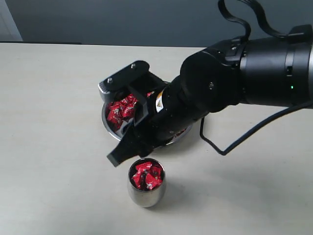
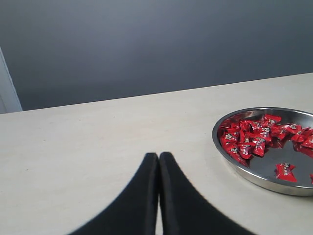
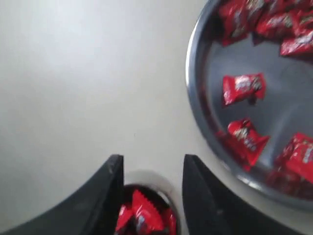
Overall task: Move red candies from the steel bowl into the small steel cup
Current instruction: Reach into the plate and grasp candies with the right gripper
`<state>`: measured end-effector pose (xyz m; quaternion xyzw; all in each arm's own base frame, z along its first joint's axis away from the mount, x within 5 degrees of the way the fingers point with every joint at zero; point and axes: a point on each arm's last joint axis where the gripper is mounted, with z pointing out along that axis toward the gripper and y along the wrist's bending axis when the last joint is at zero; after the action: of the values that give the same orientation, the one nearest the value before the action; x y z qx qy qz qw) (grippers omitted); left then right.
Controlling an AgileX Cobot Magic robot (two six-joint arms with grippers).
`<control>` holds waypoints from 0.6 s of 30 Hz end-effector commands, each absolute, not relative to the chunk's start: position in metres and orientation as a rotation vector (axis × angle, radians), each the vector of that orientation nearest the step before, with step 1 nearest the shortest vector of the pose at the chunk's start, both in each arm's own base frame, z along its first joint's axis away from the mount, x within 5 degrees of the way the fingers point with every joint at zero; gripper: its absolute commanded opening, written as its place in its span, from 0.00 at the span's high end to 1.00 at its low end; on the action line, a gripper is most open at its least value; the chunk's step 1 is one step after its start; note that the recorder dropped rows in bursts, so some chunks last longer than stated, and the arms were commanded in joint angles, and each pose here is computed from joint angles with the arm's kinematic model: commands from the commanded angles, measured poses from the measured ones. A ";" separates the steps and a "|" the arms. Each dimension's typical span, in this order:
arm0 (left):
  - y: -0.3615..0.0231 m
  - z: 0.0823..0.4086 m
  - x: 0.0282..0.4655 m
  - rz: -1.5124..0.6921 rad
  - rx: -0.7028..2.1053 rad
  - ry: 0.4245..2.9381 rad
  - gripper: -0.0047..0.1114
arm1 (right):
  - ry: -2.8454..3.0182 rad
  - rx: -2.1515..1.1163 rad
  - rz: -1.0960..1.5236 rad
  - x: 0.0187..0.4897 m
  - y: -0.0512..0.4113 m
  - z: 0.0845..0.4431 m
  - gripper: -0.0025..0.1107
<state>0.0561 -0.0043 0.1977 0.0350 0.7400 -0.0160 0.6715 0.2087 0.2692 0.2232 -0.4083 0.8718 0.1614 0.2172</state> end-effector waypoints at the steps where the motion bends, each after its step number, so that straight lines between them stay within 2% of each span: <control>1: -0.004 0.197 0.056 -0.037 0.076 1.662 0.94 | 2.335 -0.973 0.464 0.230 0.269 0.228 0.63; 10: -0.004 0.197 0.056 -0.037 0.076 1.662 0.94 | 2.415 -0.797 0.443 0.271 0.264 0.183 0.63; 18: -0.004 0.197 0.056 -0.037 0.076 1.662 0.94 | 2.437 -0.784 0.442 0.295 0.286 0.157 0.63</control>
<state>0.0561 -0.0043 0.1977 0.0350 0.7400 -0.0160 0.6715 0.2853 0.2799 0.1612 -0.2972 0.9045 0.1605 0.2603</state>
